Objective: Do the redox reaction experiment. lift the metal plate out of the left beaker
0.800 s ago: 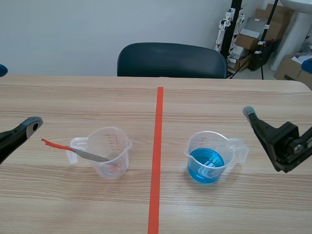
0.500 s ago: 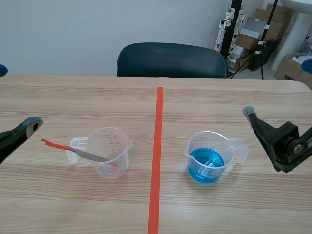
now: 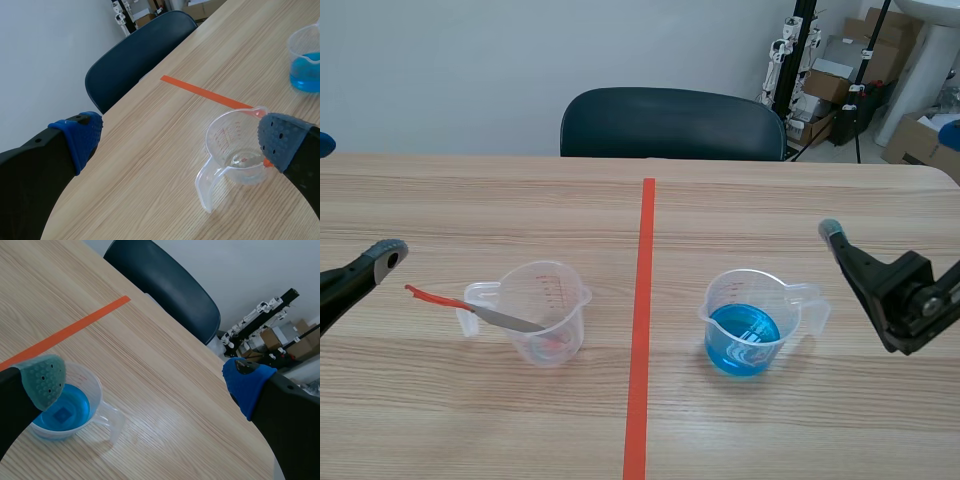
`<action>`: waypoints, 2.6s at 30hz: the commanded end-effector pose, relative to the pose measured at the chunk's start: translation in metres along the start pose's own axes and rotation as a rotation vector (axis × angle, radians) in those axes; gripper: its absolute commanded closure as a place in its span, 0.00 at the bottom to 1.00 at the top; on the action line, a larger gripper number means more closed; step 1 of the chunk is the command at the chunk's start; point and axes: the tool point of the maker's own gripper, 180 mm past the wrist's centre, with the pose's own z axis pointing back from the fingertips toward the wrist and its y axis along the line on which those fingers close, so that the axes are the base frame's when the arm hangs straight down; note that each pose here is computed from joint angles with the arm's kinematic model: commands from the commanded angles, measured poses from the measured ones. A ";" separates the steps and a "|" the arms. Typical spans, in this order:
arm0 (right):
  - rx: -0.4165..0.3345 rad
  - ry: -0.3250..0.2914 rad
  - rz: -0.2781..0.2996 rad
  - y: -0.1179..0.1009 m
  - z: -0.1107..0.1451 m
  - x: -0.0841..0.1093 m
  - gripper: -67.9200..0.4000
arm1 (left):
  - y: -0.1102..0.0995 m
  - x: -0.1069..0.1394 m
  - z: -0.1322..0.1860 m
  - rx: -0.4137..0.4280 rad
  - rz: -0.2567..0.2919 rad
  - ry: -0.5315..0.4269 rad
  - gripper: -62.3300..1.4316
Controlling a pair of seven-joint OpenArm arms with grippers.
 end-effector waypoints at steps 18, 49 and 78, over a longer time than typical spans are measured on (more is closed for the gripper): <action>0.004 -0.084 0.038 -0.004 0.000 0.019 0.00 | 0.003 0.009 -0.001 0.007 -0.003 -0.036 0.00; 0.434 -0.267 0.128 0.076 0.003 0.034 0.00 | -0.004 -0.032 0.013 0.014 0.026 0.174 0.00; 0.535 -0.392 0.146 0.165 -0.037 0.034 0.00 | -0.054 -0.081 0.130 0.467 0.349 0.168 0.00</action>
